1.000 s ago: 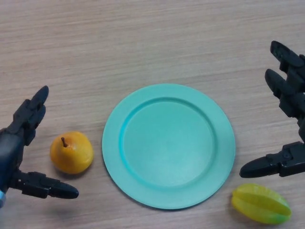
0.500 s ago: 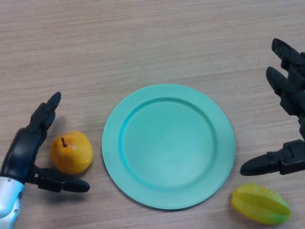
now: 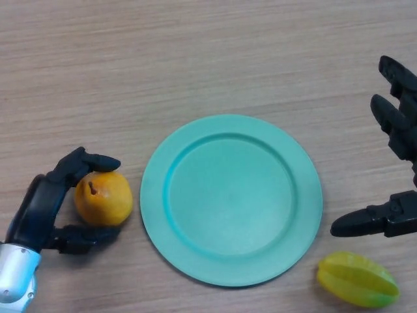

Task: Pick up the yellow pear and place it on the plate

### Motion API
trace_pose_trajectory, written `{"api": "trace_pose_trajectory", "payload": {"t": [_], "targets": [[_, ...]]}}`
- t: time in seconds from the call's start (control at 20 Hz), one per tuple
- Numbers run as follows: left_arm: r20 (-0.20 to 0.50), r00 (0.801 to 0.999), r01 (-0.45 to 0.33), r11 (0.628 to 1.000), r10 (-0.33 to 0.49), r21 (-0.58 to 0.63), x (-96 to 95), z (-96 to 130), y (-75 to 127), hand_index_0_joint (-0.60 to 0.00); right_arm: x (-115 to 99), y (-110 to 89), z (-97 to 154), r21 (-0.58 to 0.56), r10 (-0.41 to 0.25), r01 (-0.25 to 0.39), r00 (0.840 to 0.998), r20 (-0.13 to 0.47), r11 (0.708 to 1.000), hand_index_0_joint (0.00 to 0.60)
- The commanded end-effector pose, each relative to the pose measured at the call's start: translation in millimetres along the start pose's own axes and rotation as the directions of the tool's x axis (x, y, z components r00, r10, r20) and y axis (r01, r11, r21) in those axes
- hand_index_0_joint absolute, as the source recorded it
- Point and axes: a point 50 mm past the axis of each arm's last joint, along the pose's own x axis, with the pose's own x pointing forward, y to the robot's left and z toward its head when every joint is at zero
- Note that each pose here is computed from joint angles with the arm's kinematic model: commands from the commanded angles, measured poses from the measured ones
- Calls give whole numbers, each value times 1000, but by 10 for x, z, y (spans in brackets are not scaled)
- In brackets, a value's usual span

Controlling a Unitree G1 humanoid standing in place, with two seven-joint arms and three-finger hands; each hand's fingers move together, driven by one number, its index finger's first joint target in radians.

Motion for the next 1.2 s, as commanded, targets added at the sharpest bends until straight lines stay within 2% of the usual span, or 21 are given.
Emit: {"api": "trace_pose_trajectory", "payload": {"t": [0.05,0.15,0.25,0.3,0.35,0.4,0.5,0.7,0.8,0.9,1.0,1.15,1.2], "targets": [[214,957,-209,977,196,39,16,321,555,-600,-65,-143,290,-51,-67,78,982,177,996,0],[264,941,-224,974,212,16,-13,477,640,-600,-63,-145,301,-55,-67,78,982,176,995,0],[292,935,-189,979,203,-76,-20,691,661,-600,-73,-149,291,-48,-71,81,981,178,996,0],[312,936,-133,983,165,-124,-18,814,599,-600,-84,-156,285,-45,-73,82,982,173,996,0],[293,949,-75,987,113,-140,-27,849,539,-600,-85,-160,284,-42,-75,83,982,171,996,0],[246,969,55,981,-8,-185,-47,909,387,-600,-79,-169,292,-30,-79,85,982,170,996,0],[205,971,161,967,-120,-197,-29,968,213,-600,-88,-185,287,-24,-85,90,982,170,996,0],[203,959,237,949,-195,-208,49,987,-120,-600,-94,-223,291,-10,-98,101,980,176,995,0],[214,955,246,954,-207,-172,94,983,-267,-600,-100,-231,272,-10,-97,101,980,175,995,0],[207,955,251,951,-213,-178,130,978,-336,-600,-105,-244,264,-5,-99,102,981,170,995,0],[255,945,240,964,-205,-112,172,1001,-410,-600,-103,-256,273,-2,-101,103,980,173,995,0],[253,947,245,955,-198,-168,218,1023,-455,-600,-122,-265,259,6,-100,101,979,177,995,0],[246,950,241,953,-193,-184,227,1019,-468,-502,-121,-272,259,7,-102,102,980,174,995,0]]}}
